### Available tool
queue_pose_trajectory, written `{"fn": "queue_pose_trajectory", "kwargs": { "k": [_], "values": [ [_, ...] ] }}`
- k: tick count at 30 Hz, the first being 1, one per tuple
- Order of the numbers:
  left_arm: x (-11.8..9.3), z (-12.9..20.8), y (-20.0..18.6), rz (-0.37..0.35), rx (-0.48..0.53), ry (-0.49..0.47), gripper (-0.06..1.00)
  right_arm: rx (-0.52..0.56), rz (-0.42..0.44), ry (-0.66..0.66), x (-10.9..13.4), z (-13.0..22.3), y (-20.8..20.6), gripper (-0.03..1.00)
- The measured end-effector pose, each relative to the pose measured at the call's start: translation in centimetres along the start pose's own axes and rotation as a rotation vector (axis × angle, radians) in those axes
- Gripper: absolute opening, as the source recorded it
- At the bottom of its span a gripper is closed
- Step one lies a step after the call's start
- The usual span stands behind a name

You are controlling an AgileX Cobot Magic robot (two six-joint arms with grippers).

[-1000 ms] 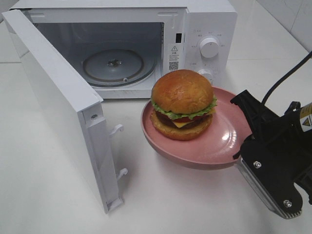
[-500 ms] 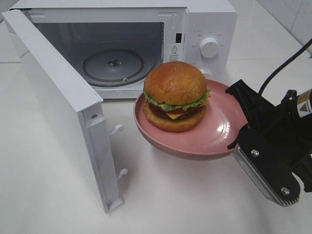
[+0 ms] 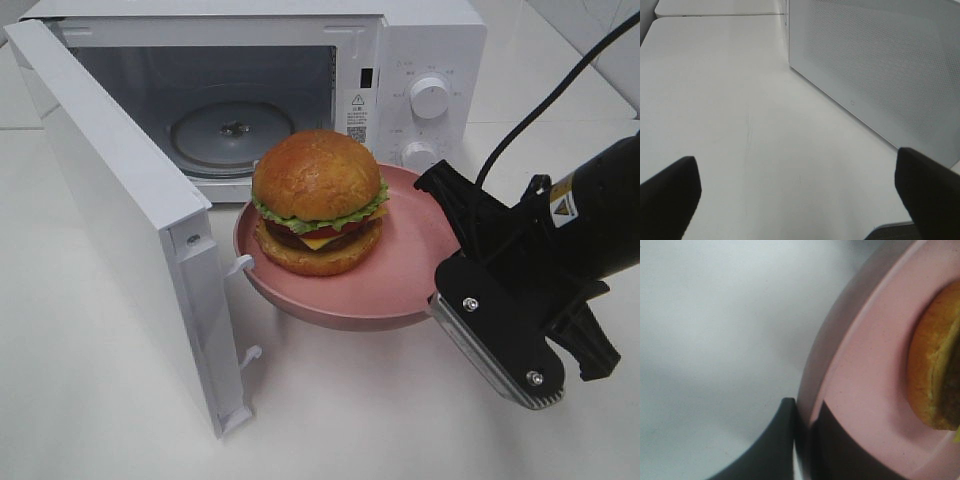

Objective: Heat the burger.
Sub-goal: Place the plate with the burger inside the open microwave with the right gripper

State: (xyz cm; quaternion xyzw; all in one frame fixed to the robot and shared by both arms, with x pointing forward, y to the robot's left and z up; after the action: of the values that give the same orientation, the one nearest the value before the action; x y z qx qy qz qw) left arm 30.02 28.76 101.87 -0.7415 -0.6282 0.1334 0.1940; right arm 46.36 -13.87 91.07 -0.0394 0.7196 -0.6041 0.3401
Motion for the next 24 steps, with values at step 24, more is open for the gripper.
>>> {"fn": "queue_pose_trajectory", "kwargs": {
  "k": [24],
  "values": [
    [0.0, 0.0, 0.0, 0.0, 0.0, 0.0, 0.97, 0.014, -0.029, -0.015, -6.0, 0.0, 2.1, 0.05]
  ]
}}
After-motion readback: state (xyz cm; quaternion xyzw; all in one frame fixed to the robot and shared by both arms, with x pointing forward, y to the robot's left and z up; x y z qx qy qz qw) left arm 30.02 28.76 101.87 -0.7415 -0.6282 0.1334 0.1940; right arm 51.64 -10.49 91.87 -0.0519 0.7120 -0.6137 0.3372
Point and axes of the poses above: a point on each arm's last joint axis where the gripper is mounted, y pointing out along that axis toward the gripper, x along the wrist's bending axis when the last joint is at zero, z = x × y, the point moved 8 cm from there along y, pointing out along that axis toward the gripper, and after that the axes turned 6 degrees about y, right-handed, at the moved point
